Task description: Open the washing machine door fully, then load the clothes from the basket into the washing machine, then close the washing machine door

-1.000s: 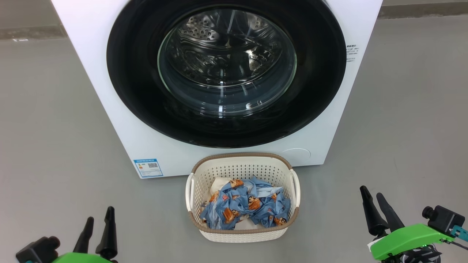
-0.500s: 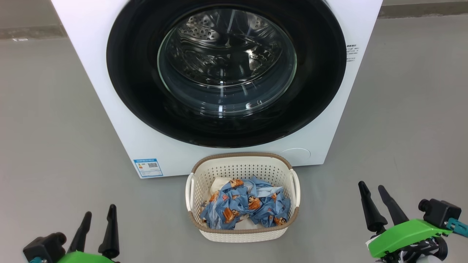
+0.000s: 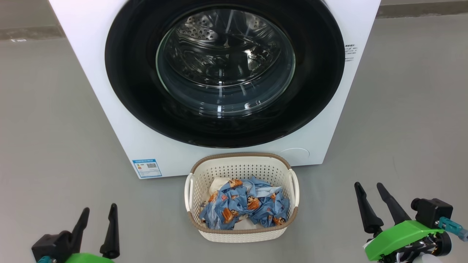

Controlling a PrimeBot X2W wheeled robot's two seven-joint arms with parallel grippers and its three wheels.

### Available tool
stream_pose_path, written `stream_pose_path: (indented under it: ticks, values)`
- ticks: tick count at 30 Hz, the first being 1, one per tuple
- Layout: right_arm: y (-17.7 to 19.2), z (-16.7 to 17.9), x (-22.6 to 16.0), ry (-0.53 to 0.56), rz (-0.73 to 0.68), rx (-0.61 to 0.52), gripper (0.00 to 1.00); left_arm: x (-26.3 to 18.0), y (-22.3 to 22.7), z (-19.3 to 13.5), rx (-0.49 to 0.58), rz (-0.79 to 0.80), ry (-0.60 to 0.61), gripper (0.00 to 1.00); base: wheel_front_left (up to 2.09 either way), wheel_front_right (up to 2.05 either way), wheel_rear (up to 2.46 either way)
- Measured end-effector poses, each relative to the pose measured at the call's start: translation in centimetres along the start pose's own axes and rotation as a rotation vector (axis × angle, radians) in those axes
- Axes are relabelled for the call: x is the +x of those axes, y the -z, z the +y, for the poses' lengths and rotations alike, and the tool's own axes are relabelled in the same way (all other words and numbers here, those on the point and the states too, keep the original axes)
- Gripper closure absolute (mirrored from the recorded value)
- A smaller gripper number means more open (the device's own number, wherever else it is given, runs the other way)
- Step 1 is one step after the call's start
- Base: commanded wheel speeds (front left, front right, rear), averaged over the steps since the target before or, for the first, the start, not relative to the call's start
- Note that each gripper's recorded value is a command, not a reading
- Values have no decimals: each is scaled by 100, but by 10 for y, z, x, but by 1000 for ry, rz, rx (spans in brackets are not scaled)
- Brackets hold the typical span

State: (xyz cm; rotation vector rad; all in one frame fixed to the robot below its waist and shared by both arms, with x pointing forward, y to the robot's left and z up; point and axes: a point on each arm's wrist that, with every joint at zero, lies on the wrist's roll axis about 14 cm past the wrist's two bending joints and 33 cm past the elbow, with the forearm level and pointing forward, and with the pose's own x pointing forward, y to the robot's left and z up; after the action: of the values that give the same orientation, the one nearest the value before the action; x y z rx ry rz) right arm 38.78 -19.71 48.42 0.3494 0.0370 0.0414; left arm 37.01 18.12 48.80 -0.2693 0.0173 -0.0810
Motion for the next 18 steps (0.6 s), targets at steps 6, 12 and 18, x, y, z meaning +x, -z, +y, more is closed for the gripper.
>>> stream_pose_path:
  ticks: [6, 12, 18]
  values:
    - [-6, 0, 2, -11, -17, -69, 0, 1, -3, -2, 68, -14, 18, 0, 0, 0, 0]
    - [-8, -4, 0, -14, -26, -138, 0, 1, -1, -3, 117, -11, 26, 0, 0, 0, 0]
    - [-12, -10, -1, -6, -37, -201, 0, 2, 1, 6, 138, -13, 4, 0, 0, 0, 0]
